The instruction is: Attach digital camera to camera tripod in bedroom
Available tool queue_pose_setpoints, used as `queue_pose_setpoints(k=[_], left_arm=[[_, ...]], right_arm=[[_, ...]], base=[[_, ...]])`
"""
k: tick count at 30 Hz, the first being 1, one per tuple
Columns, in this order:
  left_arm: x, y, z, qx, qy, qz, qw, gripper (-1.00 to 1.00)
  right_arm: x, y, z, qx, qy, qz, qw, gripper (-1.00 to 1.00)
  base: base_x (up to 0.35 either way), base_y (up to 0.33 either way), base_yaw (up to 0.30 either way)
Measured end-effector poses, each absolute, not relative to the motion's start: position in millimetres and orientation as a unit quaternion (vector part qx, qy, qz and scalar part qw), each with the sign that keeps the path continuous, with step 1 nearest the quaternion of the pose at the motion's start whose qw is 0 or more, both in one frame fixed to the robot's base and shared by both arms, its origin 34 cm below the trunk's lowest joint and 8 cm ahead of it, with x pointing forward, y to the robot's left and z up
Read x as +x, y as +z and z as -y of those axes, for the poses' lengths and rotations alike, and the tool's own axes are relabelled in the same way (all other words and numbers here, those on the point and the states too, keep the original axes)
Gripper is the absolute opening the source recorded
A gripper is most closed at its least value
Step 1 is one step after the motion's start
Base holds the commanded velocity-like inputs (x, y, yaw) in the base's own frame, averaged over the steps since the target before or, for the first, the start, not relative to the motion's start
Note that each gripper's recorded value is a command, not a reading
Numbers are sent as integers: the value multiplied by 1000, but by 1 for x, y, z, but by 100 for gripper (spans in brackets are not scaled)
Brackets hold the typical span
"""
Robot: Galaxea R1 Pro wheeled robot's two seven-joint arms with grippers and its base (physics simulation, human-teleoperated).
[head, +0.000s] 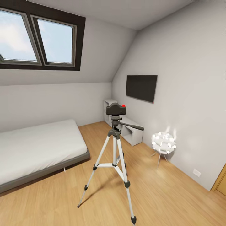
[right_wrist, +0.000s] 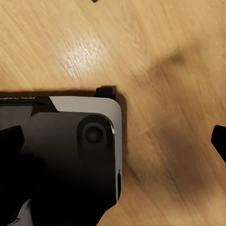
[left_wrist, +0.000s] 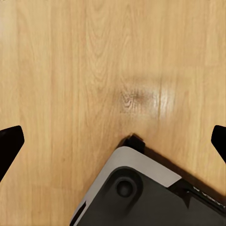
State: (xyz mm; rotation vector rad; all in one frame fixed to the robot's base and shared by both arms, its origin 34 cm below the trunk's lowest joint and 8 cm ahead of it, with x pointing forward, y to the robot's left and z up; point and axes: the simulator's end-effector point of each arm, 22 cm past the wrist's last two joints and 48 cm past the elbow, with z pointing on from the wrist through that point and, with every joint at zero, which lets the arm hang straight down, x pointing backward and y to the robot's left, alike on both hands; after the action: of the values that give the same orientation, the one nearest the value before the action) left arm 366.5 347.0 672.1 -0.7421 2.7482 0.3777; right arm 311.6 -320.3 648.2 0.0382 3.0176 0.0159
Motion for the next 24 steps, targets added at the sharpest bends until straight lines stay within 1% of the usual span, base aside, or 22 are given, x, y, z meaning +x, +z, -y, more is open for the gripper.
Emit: queue_pose_setpoints(k=[11, 13, 16, 17, 24], left_arm=[[374, 677, -346, -257, 127, -947, 145, 100], [334, 664, -347, -255, 133, -950, 119, 100], [318, 658, -344, -251, 132, -953, 109, 100], [299, 650, -334, -247, 115, -957, 99, 100], [277, 640, -319, -238, 77, -963, 97, 100]], right_arm=[[317, 651, 319, 13, 6, -997, 71, 100], [310, 649, 319, 13, 6, -998, 66, 100], [308, 649, 319, 14, 6, -998, 65, 100], [306, 649, 319, 13, 6, -998, 64, 100], [308, 649, 320, 12, 5, -998, 69, 100]], base=[[0, 0, 0], [0, 0, 0], [0, 0, 0], [0, 0, 0], [0, 0, 0]])
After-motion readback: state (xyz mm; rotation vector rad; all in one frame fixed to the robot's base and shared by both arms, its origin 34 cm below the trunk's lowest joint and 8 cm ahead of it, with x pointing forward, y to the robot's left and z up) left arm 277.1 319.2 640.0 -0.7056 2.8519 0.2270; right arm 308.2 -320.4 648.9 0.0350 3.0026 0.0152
